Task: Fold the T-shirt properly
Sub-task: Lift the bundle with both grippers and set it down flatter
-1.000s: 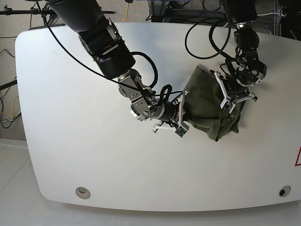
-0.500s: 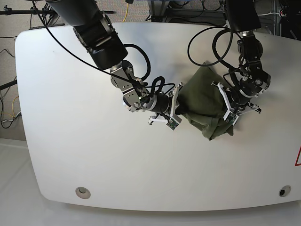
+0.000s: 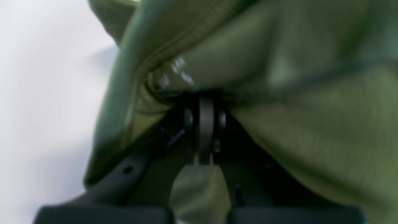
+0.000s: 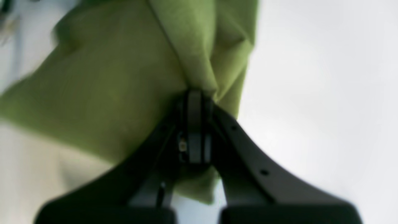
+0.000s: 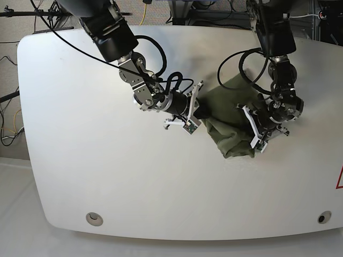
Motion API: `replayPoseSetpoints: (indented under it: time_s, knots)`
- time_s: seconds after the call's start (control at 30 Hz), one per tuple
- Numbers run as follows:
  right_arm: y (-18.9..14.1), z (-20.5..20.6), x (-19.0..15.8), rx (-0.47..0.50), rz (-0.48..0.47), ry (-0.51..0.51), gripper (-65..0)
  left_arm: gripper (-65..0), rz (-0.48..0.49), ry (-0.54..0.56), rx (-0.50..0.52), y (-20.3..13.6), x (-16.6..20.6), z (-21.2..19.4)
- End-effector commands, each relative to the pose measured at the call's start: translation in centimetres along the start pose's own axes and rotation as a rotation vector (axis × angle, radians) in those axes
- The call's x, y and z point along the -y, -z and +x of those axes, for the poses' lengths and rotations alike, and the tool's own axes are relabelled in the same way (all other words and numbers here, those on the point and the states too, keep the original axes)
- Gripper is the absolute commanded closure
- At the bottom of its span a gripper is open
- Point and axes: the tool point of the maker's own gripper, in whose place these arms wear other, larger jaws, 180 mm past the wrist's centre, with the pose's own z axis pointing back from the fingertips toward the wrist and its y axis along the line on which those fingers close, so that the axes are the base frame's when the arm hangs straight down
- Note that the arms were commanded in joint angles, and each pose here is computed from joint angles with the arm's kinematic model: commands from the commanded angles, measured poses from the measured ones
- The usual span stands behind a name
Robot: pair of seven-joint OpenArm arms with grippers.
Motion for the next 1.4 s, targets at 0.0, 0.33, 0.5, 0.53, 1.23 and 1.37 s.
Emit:
replayPoseSetpoints:
  time_s: [0.0, 0.33, 0.5, 0.53, 1.23, 1.37]
  knots:
    - [-1.1, -4.5, 0.3, -0.187, -0.022, -0.049, -0.6, 0.0, 0.001, -0.002, 0.021, 0.4, -0.4, 0.9]
    - [-2.5, -6.1, -1.9, -0.182, -0.001, -0.044, -0.6, 0.0, -0.146, 0.047, 0.11, 2.8, 6.0, 2.8]
    - [-2.8, -6.7, -3.1, -0.182, 0.014, -0.033, -0.6, 0.0, -0.208, 0.084, 0.121, 3.4, 9.2, 3.6]
    - [-2.7, -6.7, -3.4, -0.18, 0.018, -0.029, -0.6, 0.0, -0.219, 0.086, 0.125, 3.5, 9.8, 3.9]
    - [-4.7, -5.8, 2.1, -0.169, -0.117, 0.036, -0.6, 0.0, -0.126, 0.181, 0.256, -0.5, 8.3, 7.4]
    - [-5.1, -5.5, 2.6, -0.169, -0.128, 0.022, -0.6, 0.0, -0.105, 0.2, 0.281, -1.2, 7.8, 8.3]
